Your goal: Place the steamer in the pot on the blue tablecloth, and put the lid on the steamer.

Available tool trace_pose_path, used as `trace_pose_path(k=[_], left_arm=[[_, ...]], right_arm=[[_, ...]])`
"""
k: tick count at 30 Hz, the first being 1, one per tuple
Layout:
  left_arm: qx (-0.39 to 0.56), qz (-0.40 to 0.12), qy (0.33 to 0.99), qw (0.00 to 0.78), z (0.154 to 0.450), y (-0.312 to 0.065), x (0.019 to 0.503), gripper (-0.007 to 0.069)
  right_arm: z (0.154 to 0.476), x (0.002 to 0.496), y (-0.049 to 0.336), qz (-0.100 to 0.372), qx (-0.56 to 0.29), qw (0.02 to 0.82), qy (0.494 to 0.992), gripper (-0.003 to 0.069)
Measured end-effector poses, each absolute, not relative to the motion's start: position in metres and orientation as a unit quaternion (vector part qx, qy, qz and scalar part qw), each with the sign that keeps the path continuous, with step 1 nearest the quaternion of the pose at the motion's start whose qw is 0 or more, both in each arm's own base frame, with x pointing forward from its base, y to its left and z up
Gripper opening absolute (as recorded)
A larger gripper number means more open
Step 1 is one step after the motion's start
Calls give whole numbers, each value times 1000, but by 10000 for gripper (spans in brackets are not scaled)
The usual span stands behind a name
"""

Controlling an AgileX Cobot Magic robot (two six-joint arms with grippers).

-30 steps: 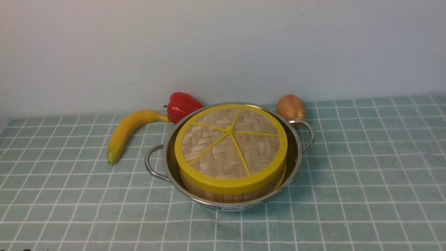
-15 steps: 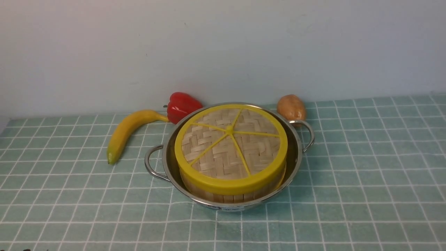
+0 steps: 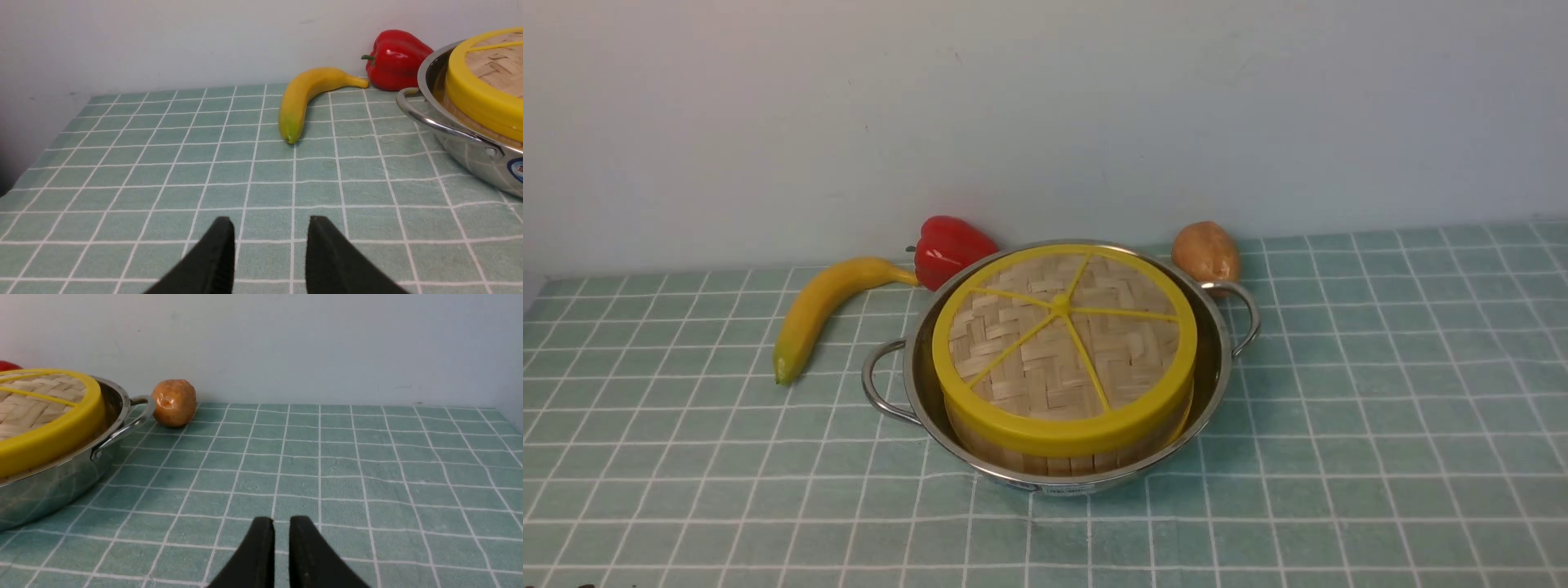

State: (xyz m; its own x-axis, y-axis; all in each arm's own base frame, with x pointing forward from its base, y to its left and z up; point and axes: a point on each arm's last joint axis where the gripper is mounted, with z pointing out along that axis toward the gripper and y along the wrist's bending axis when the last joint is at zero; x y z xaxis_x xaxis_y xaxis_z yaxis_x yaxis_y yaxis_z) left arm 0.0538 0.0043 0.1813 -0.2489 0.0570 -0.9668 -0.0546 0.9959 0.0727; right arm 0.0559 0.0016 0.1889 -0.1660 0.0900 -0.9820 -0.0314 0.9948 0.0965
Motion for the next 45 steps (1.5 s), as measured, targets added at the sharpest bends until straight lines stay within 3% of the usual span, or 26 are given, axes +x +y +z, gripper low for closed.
trace_pose_path(k=[45], left_arm=[[1,46,789,613,181,4,54,243]], right_arm=[[189,56,2,47,20,645,762,222]])
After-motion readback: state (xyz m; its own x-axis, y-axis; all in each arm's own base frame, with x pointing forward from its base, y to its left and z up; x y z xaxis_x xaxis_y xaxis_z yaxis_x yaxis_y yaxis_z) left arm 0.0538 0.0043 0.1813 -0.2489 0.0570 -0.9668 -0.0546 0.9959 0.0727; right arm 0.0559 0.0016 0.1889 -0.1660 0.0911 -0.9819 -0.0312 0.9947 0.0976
